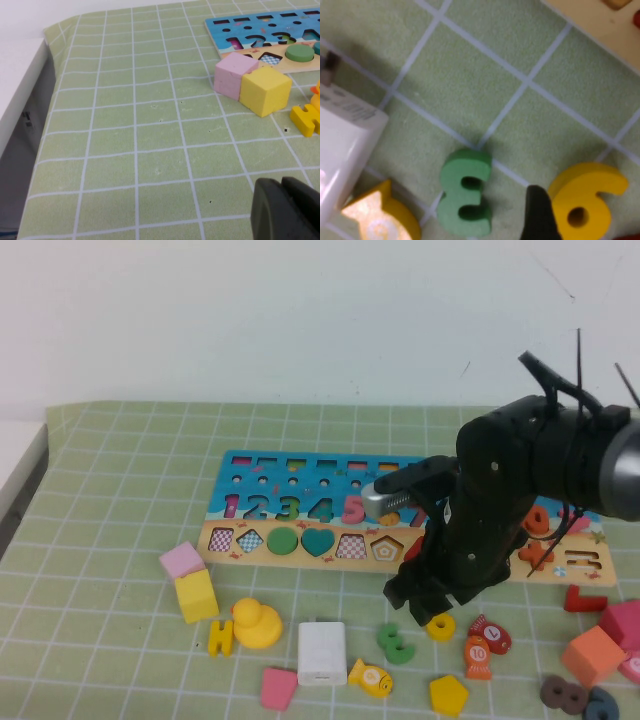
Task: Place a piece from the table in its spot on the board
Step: Pick up the "number 6"
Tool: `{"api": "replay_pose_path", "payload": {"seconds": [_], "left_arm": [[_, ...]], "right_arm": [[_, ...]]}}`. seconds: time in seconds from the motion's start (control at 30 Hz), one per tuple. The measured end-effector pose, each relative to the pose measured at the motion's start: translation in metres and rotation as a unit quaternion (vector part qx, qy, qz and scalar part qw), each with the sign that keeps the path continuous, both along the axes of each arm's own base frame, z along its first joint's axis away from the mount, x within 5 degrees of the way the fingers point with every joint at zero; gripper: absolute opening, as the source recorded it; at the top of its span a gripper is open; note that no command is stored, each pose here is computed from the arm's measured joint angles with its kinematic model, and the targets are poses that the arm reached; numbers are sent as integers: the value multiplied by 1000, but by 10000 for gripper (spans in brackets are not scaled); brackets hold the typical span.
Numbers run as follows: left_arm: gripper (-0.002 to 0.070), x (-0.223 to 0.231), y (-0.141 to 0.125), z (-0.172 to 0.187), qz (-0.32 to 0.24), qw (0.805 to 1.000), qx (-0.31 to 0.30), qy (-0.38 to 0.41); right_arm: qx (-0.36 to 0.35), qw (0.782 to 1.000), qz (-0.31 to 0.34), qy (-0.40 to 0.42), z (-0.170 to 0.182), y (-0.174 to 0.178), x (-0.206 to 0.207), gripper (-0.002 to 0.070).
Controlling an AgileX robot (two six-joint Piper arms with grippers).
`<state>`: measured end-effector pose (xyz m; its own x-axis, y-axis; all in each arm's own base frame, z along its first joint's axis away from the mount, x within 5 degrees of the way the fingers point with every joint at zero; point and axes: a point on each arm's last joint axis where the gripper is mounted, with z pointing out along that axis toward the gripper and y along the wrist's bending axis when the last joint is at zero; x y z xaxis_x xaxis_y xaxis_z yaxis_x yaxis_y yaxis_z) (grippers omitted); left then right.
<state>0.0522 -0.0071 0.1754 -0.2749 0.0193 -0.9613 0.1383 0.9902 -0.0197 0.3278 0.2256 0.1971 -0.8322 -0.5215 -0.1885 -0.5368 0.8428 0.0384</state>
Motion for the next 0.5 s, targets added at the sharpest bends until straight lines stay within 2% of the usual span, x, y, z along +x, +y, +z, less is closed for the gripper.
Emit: {"api": "replay_pose_path", "payload": {"seconds": [0.3, 0.5], "left_arm": [[-2, 0, 0, 0, 0, 1000, 0, 0], [-2, 0, 0, 0, 0, 1000, 0, 0]], "right_arm": [[-13, 1000, -2, 18, -21, 2, 4, 416], [-13, 1000, -4, 20, -23, 2, 4, 325]]}}
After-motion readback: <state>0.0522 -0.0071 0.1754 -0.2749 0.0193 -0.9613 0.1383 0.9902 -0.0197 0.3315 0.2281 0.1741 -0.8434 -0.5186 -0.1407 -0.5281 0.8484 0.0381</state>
